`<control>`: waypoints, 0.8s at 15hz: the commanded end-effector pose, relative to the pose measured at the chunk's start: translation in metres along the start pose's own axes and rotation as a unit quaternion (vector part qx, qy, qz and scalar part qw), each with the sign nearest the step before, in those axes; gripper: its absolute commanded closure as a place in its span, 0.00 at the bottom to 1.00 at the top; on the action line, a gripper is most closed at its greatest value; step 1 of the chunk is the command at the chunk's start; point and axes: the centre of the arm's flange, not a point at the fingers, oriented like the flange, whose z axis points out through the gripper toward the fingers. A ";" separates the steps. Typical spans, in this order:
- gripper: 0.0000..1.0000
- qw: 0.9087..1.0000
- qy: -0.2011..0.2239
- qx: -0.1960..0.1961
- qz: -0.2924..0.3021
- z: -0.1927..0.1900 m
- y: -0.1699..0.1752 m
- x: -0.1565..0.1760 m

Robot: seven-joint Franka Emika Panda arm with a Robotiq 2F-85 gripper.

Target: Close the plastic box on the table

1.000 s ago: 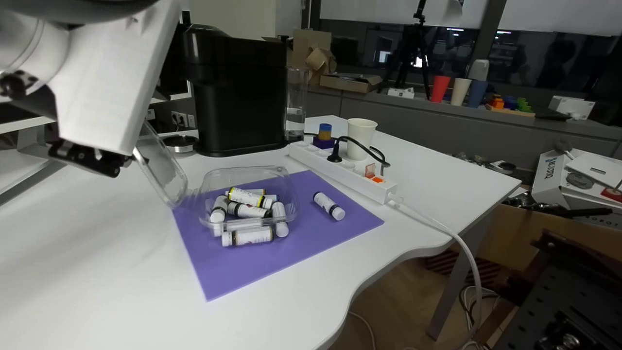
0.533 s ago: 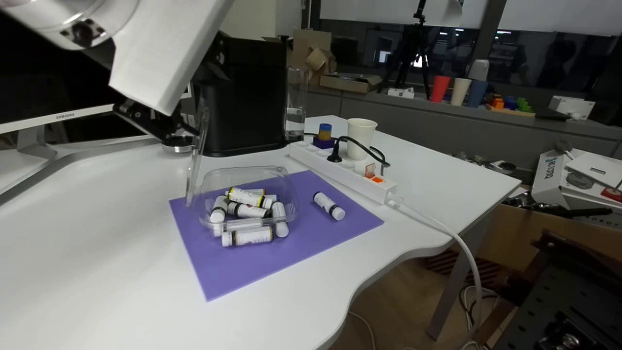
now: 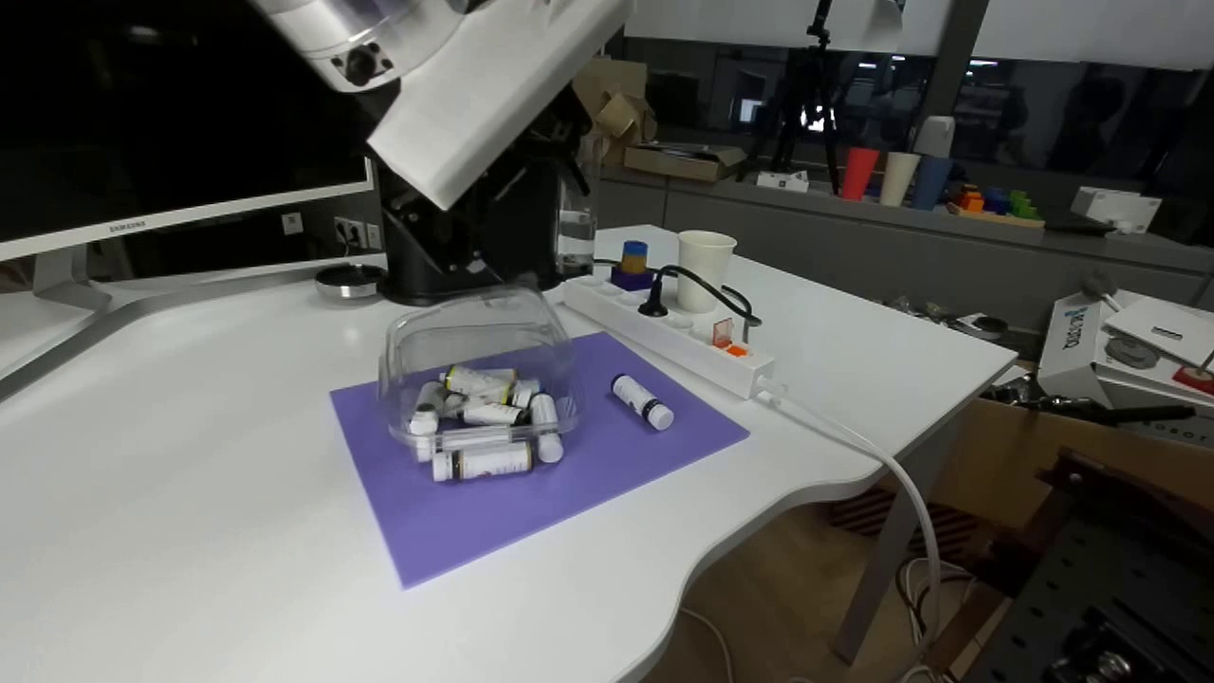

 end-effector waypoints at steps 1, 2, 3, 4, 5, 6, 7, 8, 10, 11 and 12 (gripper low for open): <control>0.00 0.997 -0.044 0.047 0.035 0.018 0.029 -0.013; 0.00 0.996 -0.052 0.063 0.038 0.022 0.033 -0.015; 0.00 0.994 -0.057 0.082 0.039 0.026 0.036 -0.016; 0.00 0.992 -0.060 0.102 0.036 0.028 0.039 -0.017; 0.00 0.989 -0.059 0.131 0.026 0.029 0.041 -0.018; 0.00 0.986 -0.058 0.154 0.018 0.030 0.042 -0.018; 0.00 0.983 -0.057 0.174 0.012 0.030 0.043 -0.018; 0.00 0.980 -0.057 0.193 0.004 0.031 0.044 -0.019; 0.00 0.973 -0.053 0.225 -0.014 0.030 0.046 -0.020; 0.00 0.970 -0.050 0.237 -0.024 0.030 0.047 -0.020; 0.00 0.968 -0.049 0.245 -0.030 0.029 0.048 -0.020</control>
